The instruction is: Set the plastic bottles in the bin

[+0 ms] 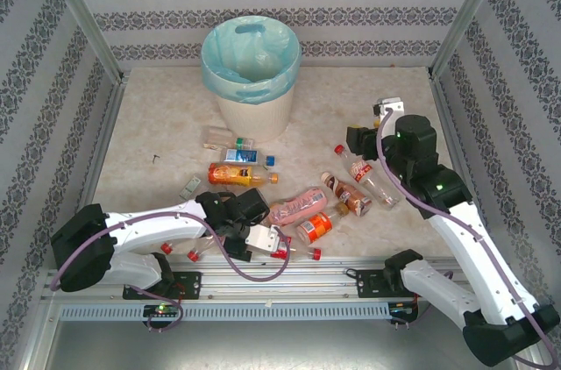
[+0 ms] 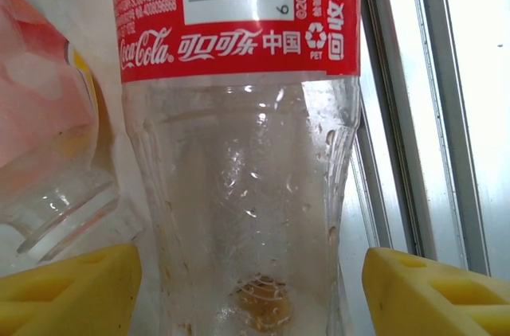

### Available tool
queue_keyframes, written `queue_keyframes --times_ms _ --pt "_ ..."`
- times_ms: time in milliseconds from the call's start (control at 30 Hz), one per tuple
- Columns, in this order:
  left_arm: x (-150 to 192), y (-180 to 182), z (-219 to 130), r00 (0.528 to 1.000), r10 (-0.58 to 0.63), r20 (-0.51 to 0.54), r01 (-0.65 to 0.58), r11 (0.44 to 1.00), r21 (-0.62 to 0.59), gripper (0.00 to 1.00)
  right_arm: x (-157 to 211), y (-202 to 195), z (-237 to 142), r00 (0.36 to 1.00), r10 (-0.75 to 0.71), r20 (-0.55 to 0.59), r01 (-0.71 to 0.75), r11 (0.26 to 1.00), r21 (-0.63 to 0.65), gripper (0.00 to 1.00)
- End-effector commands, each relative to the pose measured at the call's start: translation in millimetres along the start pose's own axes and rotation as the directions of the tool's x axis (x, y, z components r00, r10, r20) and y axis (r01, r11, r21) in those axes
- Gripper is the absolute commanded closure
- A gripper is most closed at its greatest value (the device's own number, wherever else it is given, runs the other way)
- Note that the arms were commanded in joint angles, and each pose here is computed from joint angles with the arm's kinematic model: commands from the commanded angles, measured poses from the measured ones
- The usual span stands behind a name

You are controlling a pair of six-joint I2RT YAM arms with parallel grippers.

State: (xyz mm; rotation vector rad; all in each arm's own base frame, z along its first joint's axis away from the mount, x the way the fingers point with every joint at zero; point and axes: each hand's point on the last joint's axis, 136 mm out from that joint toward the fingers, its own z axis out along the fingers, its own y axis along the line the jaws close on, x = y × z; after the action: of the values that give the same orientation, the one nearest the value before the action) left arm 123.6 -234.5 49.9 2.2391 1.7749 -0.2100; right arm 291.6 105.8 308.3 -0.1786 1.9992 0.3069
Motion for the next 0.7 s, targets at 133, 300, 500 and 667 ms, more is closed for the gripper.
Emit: queue_keyframes --times_ms 133,300,500,667 --pt "-5.5 -3.9 2.5 0.998 0.061 0.008 -0.061 0.998 -0.009 0.32 -0.9 -2.8 0.8 1.0 0.017 0.009 -0.017 1.0 0.012 0.36" --pt "-9.1 -1.2 -0.2 0.998 0.066 0.018 -0.066 0.998 -0.025 0.34 -4.5 -3.7 -1.5 1.0 0.014 0.015 -0.015 1.0 0.02 0.36" --pt "-15.0 -1.1 -5.8 0.996 0.069 0.062 -0.066 0.997 -0.05 0.3 -2.2 -3.3 -1.2 0.999 0.032 0.015 -0.032 0.999 0.015 0.36" --pt "-18.9 -6.1 -0.9 0.995 0.08 0.062 -0.078 0.996 -0.035 0.31 0.1 -4.6 1.4 1.0 0.029 0.004 -0.029 0.999 0.023 0.36"
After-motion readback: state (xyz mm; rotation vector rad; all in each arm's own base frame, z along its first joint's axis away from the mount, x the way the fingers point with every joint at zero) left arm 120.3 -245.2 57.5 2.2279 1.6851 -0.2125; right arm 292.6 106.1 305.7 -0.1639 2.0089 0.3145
